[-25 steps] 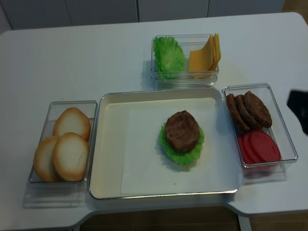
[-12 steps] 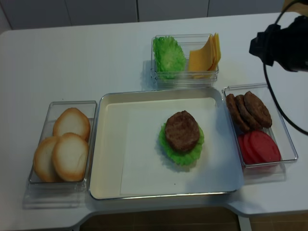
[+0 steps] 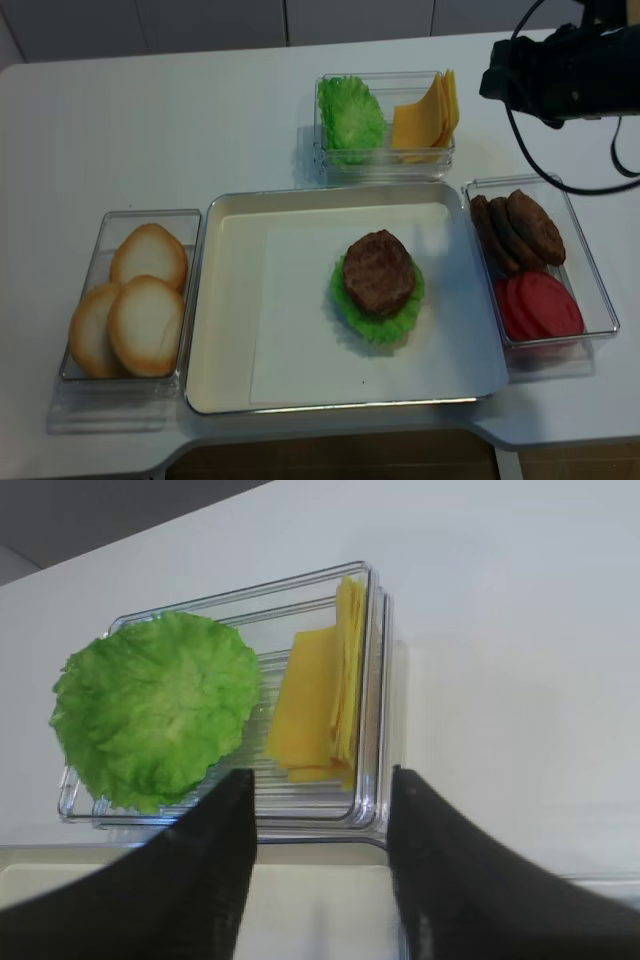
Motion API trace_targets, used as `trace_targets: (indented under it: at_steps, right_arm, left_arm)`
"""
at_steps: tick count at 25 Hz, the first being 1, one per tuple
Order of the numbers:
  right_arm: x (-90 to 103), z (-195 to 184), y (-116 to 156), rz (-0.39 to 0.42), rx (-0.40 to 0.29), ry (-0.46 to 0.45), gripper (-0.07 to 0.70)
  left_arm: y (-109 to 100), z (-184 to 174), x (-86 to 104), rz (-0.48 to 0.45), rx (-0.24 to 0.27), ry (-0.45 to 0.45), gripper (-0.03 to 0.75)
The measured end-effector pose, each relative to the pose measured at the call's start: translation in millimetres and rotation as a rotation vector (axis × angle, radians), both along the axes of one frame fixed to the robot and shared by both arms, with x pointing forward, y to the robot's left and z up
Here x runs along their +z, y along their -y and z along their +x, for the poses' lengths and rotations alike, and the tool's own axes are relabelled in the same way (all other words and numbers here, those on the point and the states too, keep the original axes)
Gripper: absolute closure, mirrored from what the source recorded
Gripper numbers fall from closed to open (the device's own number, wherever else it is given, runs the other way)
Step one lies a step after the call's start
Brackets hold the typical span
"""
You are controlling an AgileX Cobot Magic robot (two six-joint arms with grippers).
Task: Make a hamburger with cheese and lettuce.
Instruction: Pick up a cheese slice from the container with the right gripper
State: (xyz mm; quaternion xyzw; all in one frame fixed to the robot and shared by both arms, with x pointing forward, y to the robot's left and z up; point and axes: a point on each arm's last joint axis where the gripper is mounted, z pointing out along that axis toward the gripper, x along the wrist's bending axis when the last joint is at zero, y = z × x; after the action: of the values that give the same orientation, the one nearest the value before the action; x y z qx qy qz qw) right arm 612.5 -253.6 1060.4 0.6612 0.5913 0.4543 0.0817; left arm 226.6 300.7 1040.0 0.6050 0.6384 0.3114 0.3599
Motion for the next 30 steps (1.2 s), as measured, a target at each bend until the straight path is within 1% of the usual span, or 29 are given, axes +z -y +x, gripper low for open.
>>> trace_targets:
  at_steps: [5,12,19,22,30]
  right_arm:
    - [-18.9,24,-3,0.021,0.018,-0.043,0.336]
    - [-32.1,44,-6,0.032,0.046,-0.066,0.341]
    - [-47.6,52,-6,0.042,0.05,-0.095,0.346]
    - [-52.9,54,-7,0.047,0.046,-0.1,0.355]
    - [-58.7,58,-8,0.085,0.037,-0.1,0.358]
  left_arm:
    - [0,0,0.0,0.0,0.0,0.0,0.223]
    - [0,0,0.0,0.0,0.0,0.0,0.234]
    - [0,0,0.0,0.0,0.0,0.0,0.235]
    - [0,0,0.0,0.0,0.0,0.0,0.235]
    - [0,0,0.0,0.0,0.0,0.0,0.235]
